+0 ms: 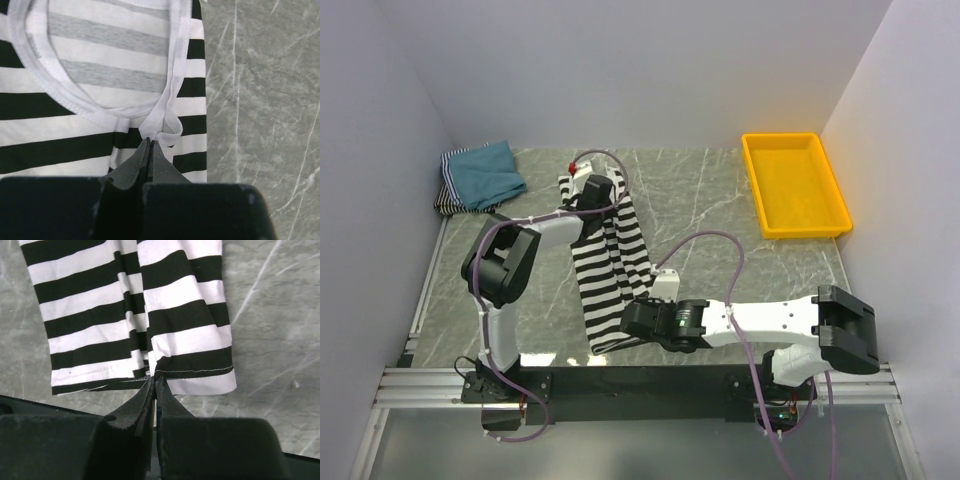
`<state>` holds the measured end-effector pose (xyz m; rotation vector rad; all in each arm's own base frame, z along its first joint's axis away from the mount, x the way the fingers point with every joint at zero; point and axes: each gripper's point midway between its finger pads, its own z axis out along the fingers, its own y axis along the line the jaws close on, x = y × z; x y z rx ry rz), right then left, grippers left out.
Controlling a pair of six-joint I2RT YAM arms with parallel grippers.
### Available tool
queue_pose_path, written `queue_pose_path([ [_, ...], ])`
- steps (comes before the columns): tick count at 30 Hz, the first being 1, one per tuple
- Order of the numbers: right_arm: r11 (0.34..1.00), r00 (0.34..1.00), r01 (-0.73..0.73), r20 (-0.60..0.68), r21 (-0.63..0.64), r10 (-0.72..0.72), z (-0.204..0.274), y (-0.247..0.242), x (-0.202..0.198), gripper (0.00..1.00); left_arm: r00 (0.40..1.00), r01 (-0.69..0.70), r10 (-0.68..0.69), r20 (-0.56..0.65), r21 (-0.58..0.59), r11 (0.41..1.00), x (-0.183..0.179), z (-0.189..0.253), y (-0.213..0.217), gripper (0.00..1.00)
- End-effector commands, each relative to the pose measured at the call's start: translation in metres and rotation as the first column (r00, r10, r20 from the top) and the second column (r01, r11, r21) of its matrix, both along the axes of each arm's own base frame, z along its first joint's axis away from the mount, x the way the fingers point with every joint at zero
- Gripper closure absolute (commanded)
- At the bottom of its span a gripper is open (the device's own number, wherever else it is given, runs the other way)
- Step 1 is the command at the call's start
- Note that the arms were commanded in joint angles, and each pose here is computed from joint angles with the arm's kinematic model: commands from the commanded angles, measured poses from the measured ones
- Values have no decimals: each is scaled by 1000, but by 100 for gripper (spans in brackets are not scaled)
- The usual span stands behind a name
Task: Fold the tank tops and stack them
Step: Fold the tank top
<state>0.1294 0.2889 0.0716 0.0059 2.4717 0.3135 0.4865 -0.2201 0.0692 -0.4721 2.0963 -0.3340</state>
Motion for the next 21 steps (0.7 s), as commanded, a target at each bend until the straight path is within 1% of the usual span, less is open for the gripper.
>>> queue_pose_path([
  [1,999,999,-17,29,44,16,14,20,2,99,997,-21,26,71,-67,998,3,31,5,99],
  [12,998,999,-21,35,55,19,20,18,-3,99,995,-59,65,74,-83,995,8,39,26,99],
  [21,998,999,-52,16,47,51,12,25,-12,99,997,-74,77,30,-81,994,5,22,34,99],
])
